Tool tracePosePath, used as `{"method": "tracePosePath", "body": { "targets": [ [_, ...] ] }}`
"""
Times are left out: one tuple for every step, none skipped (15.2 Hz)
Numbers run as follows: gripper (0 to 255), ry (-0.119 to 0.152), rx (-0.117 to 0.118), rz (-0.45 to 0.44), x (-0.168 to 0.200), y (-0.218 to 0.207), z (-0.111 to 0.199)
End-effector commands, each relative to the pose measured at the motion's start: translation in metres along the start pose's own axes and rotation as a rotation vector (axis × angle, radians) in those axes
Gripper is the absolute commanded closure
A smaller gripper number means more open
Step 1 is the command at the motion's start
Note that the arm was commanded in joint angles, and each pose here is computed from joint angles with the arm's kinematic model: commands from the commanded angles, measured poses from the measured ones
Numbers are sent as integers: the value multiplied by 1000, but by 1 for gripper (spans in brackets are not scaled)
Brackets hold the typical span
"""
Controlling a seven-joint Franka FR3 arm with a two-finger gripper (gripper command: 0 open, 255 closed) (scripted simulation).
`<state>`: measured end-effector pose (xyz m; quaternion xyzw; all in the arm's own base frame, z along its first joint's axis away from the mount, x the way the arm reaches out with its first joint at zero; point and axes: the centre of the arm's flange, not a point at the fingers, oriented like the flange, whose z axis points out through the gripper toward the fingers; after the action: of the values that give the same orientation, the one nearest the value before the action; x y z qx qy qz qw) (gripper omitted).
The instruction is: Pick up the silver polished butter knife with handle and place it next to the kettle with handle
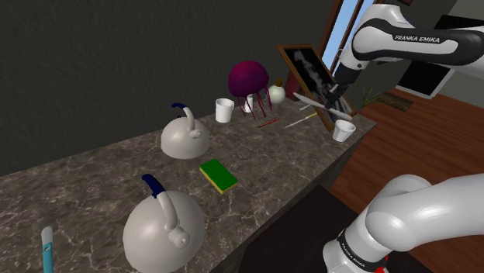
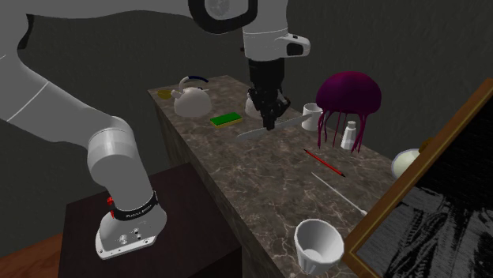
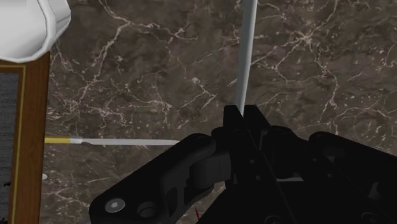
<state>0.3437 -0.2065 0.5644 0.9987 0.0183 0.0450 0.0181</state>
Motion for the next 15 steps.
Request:
{"method": "tracePosePath", "body": {
  "targets": [
    [255, 0, 0, 0, 1, 1, -10],
    [255, 0, 0, 0, 2, 1, -15],
    [255, 0, 0, 0, 2, 1, -21],
    [255, 0, 0, 0, 3, 1, -26],
    [255, 0, 0, 0, 3, 1, -31],
    [255, 0, 0, 0, 4, 2, -37],
    [255, 0, 0, 0, 4, 2, -42],
    [255, 0, 0, 0, 4, 2, -44],
    [255, 0, 0, 0, 3, -11, -45],
    [255, 0, 0, 0, 3, -24, -45],
    [255, 0, 0, 0, 2, -38, -46],
    [255, 0, 0, 0, 1, -51, -46],
    [255, 0, 0, 0, 0, -64, -47],
    [255, 0, 0, 0, -1, -77, -47],
    [255, 0, 0, 0, -2, -90, -48]
  ]
}}
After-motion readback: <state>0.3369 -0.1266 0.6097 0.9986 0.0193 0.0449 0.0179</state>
